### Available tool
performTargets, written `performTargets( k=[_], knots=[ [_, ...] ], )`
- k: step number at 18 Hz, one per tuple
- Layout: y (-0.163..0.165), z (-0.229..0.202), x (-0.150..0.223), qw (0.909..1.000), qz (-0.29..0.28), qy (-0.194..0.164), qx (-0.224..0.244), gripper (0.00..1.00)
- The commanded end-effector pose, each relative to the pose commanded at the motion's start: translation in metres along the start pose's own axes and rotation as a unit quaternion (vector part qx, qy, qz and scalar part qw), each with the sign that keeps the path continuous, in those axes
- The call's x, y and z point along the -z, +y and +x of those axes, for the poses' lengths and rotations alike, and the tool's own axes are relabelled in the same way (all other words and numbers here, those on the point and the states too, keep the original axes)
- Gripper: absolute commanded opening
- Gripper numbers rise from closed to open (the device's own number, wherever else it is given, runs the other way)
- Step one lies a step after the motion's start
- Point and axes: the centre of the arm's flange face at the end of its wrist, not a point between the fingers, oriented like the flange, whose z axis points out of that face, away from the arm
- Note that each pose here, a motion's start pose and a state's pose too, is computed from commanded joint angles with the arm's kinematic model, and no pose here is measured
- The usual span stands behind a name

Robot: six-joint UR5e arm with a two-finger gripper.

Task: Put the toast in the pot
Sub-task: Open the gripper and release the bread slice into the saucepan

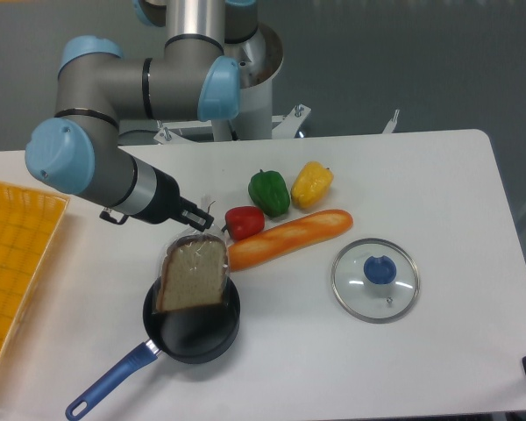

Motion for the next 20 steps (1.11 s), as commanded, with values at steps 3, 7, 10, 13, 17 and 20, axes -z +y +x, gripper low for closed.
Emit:
performTargets(
  k=[3, 7, 10, 13, 17, 20],
  knots=[
    [-0.005, -0.001, -0.006, 1.0, -0.008, -0.003, 0.002, 0.14],
    [-0.013, 0.002, -0.009, 0.9999, -0.011, -0.005, 0.01, 0.14],
    [-0.018, 0.002, -0.014, 0.9998, -0.013, -0.003, 0.011, 0.14],
    [-0.022, 0.002, -0.015, 0.9997, -0.014, -0.004, 0.019, 0.14],
    [-0.035, 0.01, -0.02, 0.9991, -0.028, -0.023, 0.024, 0.14],
    [-0.039, 0.01, -0.023, 0.999, -0.029, -0.023, 0.025, 0.14]
  ],
)
